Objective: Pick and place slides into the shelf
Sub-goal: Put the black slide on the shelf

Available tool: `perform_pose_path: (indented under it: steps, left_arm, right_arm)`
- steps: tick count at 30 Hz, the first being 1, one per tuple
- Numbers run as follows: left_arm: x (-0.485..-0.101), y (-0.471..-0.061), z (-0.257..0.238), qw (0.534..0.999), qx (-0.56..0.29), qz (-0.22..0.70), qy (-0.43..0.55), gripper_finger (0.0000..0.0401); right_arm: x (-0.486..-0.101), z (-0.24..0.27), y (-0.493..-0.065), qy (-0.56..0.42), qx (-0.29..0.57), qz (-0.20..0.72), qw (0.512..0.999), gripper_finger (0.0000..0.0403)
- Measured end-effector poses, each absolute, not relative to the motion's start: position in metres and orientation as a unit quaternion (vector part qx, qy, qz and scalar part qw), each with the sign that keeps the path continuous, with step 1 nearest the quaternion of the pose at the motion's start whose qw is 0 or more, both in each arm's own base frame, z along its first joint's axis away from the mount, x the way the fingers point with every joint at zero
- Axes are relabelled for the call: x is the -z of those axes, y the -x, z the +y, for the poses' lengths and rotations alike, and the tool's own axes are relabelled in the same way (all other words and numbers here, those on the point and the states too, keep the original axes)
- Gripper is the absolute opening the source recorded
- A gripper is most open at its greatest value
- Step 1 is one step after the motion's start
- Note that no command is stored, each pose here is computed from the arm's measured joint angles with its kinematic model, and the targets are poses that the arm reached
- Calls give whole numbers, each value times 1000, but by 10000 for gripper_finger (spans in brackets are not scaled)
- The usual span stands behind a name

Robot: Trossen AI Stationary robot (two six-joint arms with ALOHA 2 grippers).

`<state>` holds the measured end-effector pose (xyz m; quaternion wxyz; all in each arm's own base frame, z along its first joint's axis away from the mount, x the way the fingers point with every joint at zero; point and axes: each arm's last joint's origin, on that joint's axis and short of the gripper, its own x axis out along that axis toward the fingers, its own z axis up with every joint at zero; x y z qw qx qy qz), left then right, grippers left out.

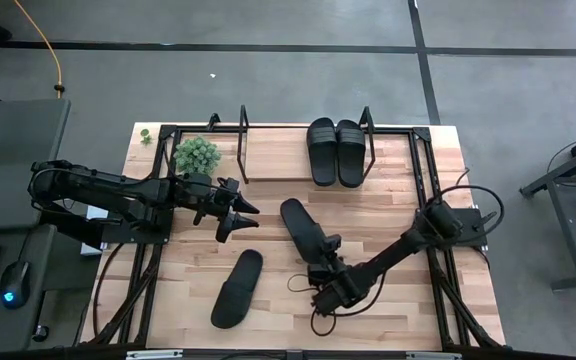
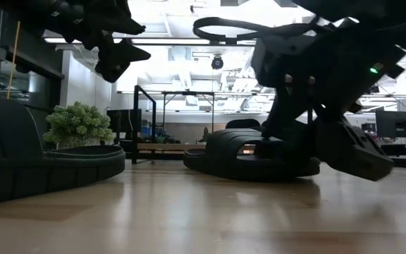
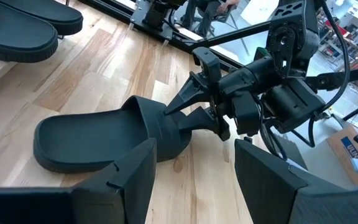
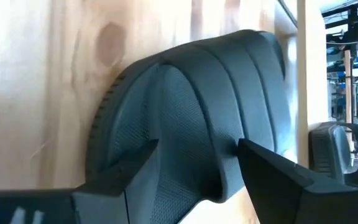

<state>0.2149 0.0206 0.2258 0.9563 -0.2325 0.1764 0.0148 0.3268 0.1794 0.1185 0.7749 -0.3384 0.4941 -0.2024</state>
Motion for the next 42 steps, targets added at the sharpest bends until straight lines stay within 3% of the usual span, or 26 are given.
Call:
perform_pose_path:
  steps: [36, 42]
  left_arm:
    - [-226, -215, 21, 957, -26, 175, 230, 200]
    - [-226, -215, 21, 957, -26, 175, 230, 200]
  right_arm:
    - [-128, 161, -342, 302, 270, 469, 785, 208]
    - [-128, 161, -342, 300, 278, 462, 787, 177]
